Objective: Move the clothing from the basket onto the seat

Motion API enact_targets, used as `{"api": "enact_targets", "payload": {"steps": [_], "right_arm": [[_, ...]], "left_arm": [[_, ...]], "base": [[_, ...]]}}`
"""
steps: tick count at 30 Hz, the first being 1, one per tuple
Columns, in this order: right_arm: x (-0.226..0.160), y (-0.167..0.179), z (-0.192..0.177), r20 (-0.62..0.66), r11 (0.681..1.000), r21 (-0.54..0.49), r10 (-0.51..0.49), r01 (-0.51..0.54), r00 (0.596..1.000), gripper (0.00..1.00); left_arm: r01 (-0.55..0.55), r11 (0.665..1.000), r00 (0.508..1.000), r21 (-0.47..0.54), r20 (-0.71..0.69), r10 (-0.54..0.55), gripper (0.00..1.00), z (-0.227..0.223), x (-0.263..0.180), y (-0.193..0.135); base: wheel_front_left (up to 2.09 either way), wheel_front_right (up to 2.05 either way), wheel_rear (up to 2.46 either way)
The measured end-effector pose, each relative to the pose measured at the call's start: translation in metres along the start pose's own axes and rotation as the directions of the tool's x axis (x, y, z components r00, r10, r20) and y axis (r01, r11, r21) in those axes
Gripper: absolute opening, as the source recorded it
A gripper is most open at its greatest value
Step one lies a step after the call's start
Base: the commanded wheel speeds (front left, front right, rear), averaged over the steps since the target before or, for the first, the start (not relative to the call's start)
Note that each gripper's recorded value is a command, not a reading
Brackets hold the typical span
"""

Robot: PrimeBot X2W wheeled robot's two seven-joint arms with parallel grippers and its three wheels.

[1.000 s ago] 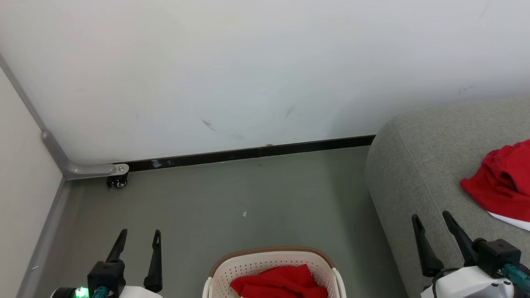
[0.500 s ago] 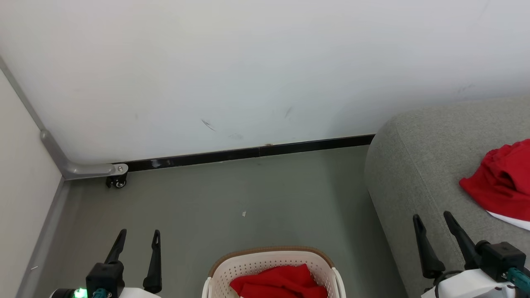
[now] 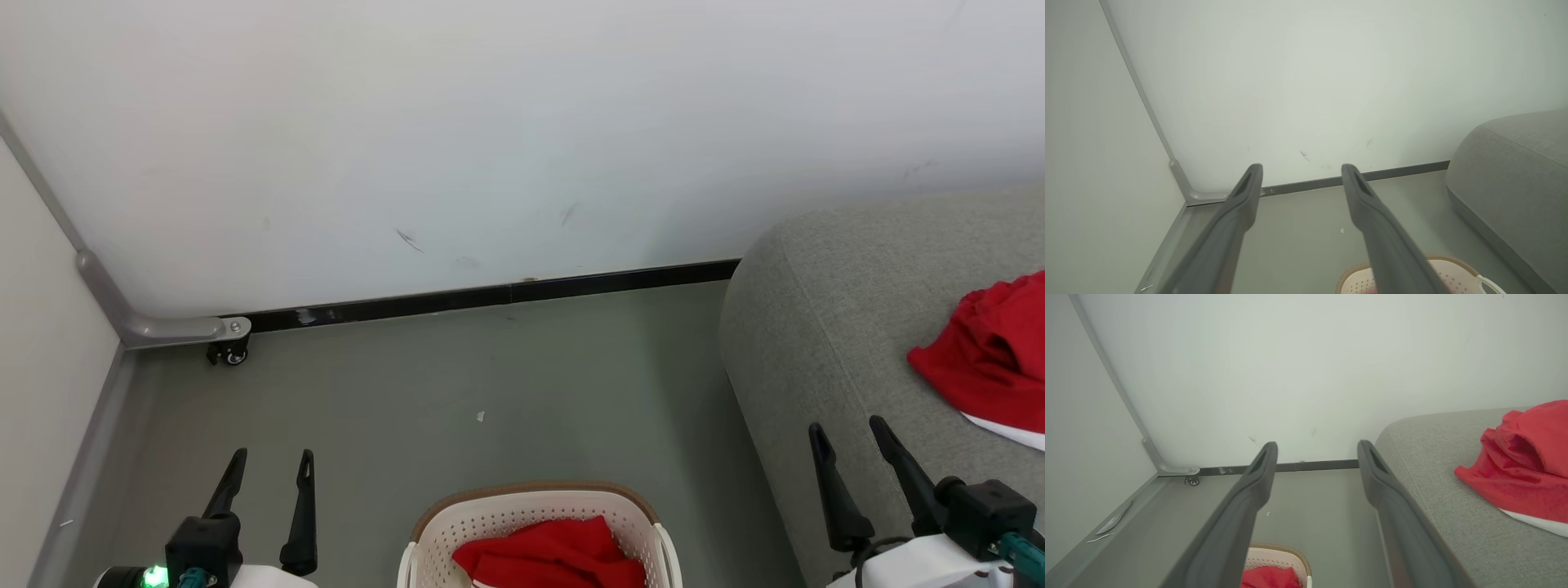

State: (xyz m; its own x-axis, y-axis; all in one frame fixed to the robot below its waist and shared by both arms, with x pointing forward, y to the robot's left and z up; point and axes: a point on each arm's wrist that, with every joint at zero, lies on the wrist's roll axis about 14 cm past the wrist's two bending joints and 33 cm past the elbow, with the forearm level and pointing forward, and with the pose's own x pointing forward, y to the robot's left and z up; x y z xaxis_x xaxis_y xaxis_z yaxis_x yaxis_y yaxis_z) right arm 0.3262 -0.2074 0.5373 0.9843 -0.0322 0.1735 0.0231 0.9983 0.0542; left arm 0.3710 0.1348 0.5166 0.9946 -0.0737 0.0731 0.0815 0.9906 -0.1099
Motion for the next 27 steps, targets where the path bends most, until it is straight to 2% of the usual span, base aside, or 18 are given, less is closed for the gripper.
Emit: {"api": "enact_targets", "payload": {"steps": [8, 16, 27], "right_arm": [[-0.001, 0.002, -0.005, -0.022, 1.000, 0.001, 0.004, -0.004, 1.000, 1.00], [0.001, -0.001, -0.003, -0.016, 1.000, -0.005, -0.002, 0.002, 1.000, 1.00], [-0.003, -0.017, -0.007, -0.037, 0.998, -0.045, -0.051, 0.049, 0.998, 1.00]], "left_arm": [[0.014, 1.000, 1.000, 0.015, -0.006, -0.014, 1.00, -0.003, 0.001, -0.002], [0.133, 0.990, 0.990, 0.040, -0.050, -0.131, 1.00, -0.018, -0.001, -0.027], [0.321, 0.946, 0.945, 0.045, -0.086, -0.317, 1.00, -0.029, 0.012, -0.080]], "base": [[0.00, 0.00, 0.00], [0.00, 0.00, 0.00], [0.00, 0.00, 0.00]]}}
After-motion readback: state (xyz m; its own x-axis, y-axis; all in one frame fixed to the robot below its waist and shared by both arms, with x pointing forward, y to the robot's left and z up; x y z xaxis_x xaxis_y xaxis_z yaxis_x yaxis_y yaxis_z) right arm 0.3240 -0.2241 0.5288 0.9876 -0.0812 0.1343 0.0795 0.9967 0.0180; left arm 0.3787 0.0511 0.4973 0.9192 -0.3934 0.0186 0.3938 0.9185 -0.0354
